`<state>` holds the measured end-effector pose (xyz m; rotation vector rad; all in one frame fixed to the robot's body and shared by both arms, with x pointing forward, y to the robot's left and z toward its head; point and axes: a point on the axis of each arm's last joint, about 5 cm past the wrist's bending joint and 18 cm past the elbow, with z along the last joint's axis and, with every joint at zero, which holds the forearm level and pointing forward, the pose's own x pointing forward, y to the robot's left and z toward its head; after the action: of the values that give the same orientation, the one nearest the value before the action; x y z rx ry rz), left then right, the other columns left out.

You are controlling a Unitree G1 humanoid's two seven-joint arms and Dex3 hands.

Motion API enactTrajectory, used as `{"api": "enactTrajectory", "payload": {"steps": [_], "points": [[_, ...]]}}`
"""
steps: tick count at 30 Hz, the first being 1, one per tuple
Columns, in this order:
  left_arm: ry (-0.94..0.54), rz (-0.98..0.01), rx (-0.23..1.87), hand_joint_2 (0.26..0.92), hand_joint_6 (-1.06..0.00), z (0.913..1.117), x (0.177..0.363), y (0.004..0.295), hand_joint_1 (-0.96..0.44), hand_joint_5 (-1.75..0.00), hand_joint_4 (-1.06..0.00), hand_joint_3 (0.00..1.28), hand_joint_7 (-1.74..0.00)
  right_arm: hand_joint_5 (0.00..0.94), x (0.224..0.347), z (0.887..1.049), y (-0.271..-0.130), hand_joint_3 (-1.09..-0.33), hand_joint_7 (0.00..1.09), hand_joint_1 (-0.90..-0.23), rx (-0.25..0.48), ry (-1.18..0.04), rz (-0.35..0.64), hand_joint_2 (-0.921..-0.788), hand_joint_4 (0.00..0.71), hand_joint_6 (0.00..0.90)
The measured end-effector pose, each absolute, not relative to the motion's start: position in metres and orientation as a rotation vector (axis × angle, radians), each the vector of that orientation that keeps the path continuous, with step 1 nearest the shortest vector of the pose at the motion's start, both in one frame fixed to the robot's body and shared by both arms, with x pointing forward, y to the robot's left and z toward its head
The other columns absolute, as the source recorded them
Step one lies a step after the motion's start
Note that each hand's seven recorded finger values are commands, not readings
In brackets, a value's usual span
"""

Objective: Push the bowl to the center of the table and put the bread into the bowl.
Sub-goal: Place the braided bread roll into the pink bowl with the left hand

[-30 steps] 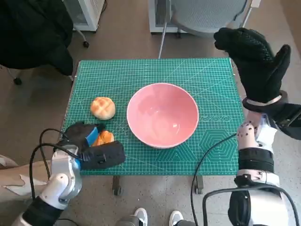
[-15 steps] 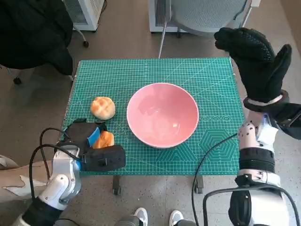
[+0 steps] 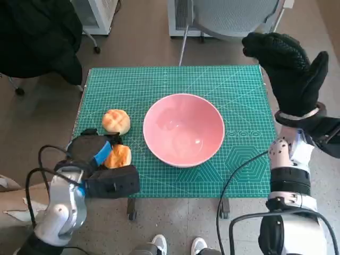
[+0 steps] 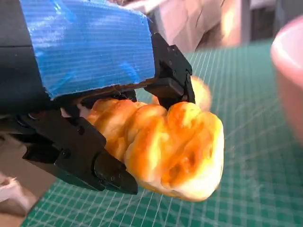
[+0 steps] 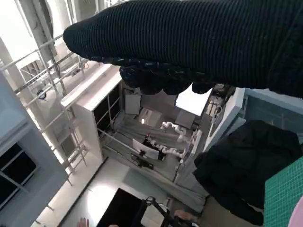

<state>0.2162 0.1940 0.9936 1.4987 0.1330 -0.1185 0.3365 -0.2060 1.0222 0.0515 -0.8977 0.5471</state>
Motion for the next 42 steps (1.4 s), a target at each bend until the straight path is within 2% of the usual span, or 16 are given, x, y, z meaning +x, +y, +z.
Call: {"api": "enactTrajectory", "payload": {"steps": [5, 14, 20, 29, 33, 39, 41, 42], "points": [[0.045, -0.106, 1.488, 0.899, -0.69, 1.010, 0.207, 0.192, 0.00, -1.21, -0.76, 0.06, -0.99, 0.002, 0.337, 1.022, -0.206, -0.867, 0.01, -0.686, 0.051, -0.897, 0.548, -0.921, 0.252, 0.315], [-0.155, -0.071, 1.458, 0.876, -0.84, 1.044, 0.193, 0.194, 0.01, -1.24, -0.78, 0.04, -0.76, 0.002, 0.337, 1.021, -0.206, -0.872, 0.01, -0.687, 0.053, -0.893, 0.548, -0.921, 0.252, 0.316], [-0.274, -0.042, 1.451, 0.865, -0.77, 1.062, 0.194, 0.195, 0.00, -1.06, -0.85, 0.05, -0.94, 0.001, 0.337, 1.021, -0.205, -0.874, 0.01, -0.689, 0.052, -0.892, 0.550, -0.921, 0.252, 0.315], [-0.460, 0.001, 1.464, 0.867, -0.74, 1.085, 0.204, 0.189, 0.00, -1.01, -0.87, 0.04, -1.01, 0.001, 0.337, 1.021, -0.204, -0.874, 0.01, -0.696, 0.054, -0.891, 0.554, -0.921, 0.253, 0.318], [-0.529, -0.003, 1.466, 0.857, -0.81, 1.089, 0.214, 0.181, 0.00, -1.09, -0.86, 0.04, -0.85, 0.001, 0.337, 1.021, -0.205, -0.874, 0.01, -0.702, 0.058, -0.889, 0.555, -0.921, 0.253, 0.319], [-0.624, -0.038, 1.464, 0.853, -0.82, 1.092, 0.232, 0.162, 0.00, -1.07, -0.88, 0.04, -0.83, 0.001, 0.338, 1.021, -0.201, -0.873, 0.01, -0.706, 0.063, -0.887, 0.571, -0.921, 0.254, 0.320], [-0.646, -0.050, 1.464, 0.857, -0.86, 1.092, 0.237, 0.157, 0.00, -1.17, -0.82, 0.05, -0.76, 0.001, 0.338, 1.020, -0.200, -0.873, 0.00, -0.707, 0.065, -0.886, 0.575, -0.921, 0.252, 0.315], [-0.657, -0.062, 1.465, 0.857, -0.86, 1.092, 0.242, 0.153, 0.00, -1.17, -0.82, 0.05, -0.76, 0.001, 0.338, 1.020, -0.200, -0.873, 0.00, -0.707, 0.065, -0.886, 0.575, -0.921, 0.252, 0.315]]}}
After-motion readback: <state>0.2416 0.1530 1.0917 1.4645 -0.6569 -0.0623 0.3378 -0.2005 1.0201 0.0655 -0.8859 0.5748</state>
